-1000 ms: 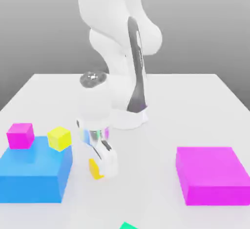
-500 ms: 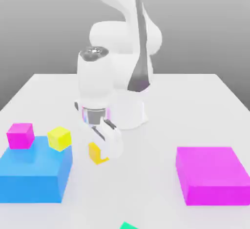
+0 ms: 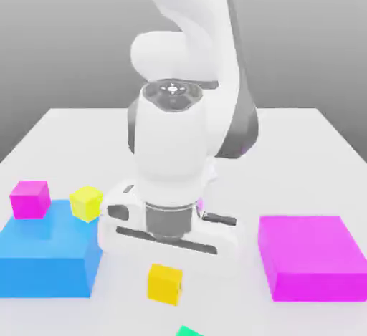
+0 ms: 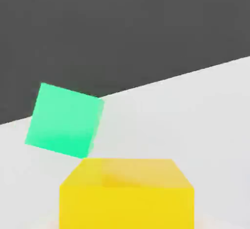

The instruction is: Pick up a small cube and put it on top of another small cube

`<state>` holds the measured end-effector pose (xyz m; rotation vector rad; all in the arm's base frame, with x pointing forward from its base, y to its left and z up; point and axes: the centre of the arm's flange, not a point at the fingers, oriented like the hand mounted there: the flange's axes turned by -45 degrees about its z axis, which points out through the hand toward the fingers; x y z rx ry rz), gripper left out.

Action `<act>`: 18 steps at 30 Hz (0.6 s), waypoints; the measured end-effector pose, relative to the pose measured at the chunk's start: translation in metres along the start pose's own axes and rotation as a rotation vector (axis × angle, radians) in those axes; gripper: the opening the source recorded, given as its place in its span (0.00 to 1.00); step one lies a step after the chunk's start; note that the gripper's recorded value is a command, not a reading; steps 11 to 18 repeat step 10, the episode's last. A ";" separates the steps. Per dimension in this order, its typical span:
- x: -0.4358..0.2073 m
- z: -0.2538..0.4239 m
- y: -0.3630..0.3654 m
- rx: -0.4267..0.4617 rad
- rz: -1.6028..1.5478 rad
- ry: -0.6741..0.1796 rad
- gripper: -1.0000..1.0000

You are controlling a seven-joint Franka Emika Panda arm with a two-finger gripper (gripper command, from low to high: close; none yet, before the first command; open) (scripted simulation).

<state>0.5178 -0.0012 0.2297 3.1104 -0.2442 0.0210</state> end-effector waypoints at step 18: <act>0.018 0.051 -0.012 0.021 -0.032 -0.014 1.00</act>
